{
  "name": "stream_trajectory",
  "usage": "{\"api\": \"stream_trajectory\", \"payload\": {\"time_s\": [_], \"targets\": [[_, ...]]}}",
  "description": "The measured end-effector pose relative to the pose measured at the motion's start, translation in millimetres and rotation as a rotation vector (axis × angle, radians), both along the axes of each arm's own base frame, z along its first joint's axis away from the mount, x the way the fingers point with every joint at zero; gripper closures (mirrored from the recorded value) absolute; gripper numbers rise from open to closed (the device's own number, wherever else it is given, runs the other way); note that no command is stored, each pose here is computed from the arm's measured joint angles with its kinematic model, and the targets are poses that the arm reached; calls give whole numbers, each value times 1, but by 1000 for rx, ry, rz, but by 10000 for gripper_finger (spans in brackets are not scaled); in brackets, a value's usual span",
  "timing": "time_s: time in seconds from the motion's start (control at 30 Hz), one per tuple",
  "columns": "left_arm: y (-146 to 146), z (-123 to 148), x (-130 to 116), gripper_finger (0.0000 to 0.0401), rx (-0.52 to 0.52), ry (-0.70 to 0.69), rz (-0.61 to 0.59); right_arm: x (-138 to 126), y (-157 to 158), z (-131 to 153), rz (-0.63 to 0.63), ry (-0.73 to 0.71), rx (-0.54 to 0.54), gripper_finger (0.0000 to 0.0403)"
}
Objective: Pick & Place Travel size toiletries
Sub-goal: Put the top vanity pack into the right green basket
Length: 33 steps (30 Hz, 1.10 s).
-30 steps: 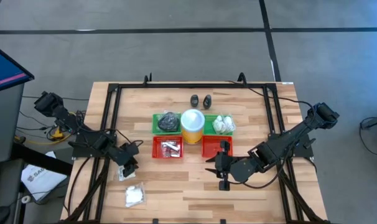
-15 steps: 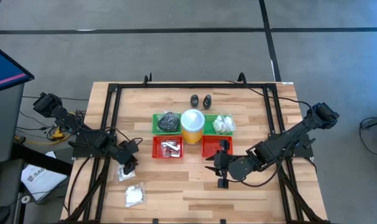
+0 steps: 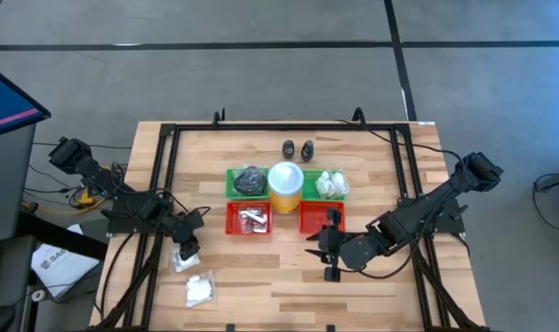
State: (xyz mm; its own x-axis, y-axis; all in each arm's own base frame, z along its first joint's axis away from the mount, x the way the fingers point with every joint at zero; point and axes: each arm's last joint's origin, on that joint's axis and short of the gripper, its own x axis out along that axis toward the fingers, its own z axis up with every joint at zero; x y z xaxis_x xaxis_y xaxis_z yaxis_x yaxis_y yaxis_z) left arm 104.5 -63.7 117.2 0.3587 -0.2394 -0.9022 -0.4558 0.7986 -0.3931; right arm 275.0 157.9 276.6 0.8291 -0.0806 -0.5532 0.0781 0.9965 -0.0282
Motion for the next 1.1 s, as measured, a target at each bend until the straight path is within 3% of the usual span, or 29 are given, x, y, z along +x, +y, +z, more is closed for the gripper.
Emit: {"api": "stream_trajectory", "payload": {"time_s": [0.6, 0.73, 0.93, 1.1], "targets": [[-3, -1, -3, 284, -96, 76, -56, 0, 0, 0, 0, 0, 0, 280], [-5, 8, 0, 284, -110, 77, -63, 0, 0, 0, 0, 0, 0, 280], [-1, 24, -8, 284, -44, 261, -30, 0, 0, 0, -1, 0, 0, 280], [-5, 32, -3, 284, -87, 233, -28, -1, 2, 0, 8, -1, 0, 280]]}}
